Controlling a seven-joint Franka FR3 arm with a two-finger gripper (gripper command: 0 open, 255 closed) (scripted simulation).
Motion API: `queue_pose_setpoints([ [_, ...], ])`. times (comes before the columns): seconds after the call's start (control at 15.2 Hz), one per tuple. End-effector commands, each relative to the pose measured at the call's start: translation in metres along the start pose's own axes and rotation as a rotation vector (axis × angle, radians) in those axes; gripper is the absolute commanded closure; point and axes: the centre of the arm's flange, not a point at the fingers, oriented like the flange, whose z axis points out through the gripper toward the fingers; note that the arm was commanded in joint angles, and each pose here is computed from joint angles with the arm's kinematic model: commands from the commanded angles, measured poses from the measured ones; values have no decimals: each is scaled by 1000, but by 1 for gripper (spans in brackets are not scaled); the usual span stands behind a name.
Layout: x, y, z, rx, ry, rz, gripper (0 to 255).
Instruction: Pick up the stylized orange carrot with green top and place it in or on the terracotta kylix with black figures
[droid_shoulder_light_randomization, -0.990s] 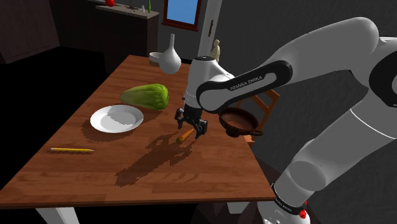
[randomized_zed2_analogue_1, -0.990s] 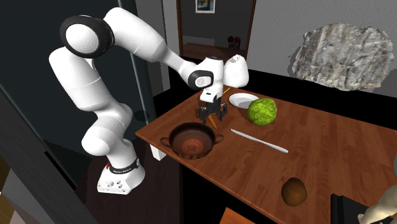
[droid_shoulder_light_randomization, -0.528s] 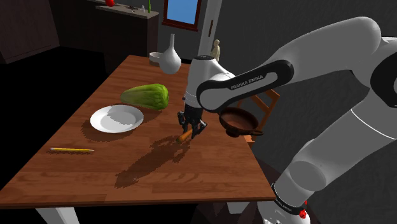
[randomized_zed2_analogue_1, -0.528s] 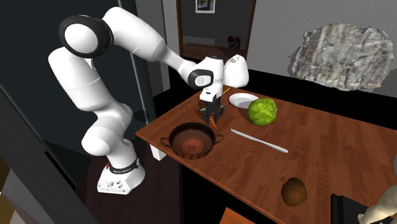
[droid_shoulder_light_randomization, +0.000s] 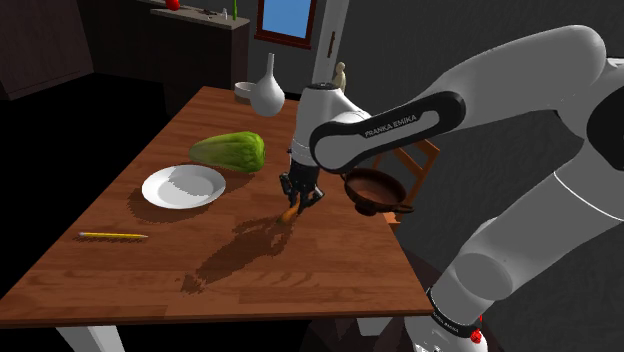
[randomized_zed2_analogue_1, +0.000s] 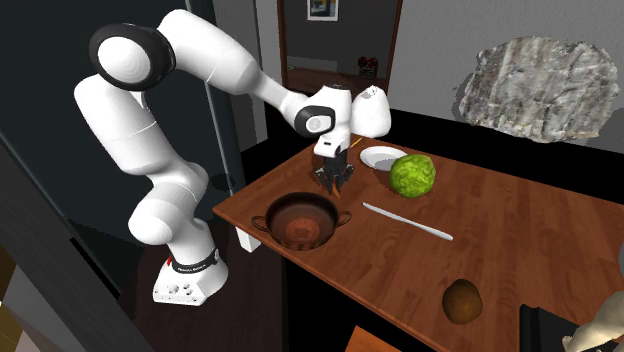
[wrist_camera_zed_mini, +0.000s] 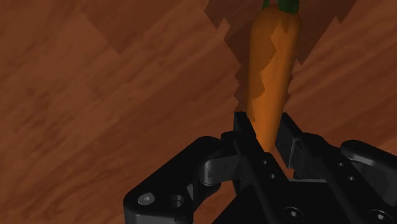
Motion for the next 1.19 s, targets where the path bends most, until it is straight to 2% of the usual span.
queue_pose_setpoints([
  [0.0,1,-2,-9,2,-1,0,255],
  [1.12,4,-3,-99,2,-1,0,255],
])
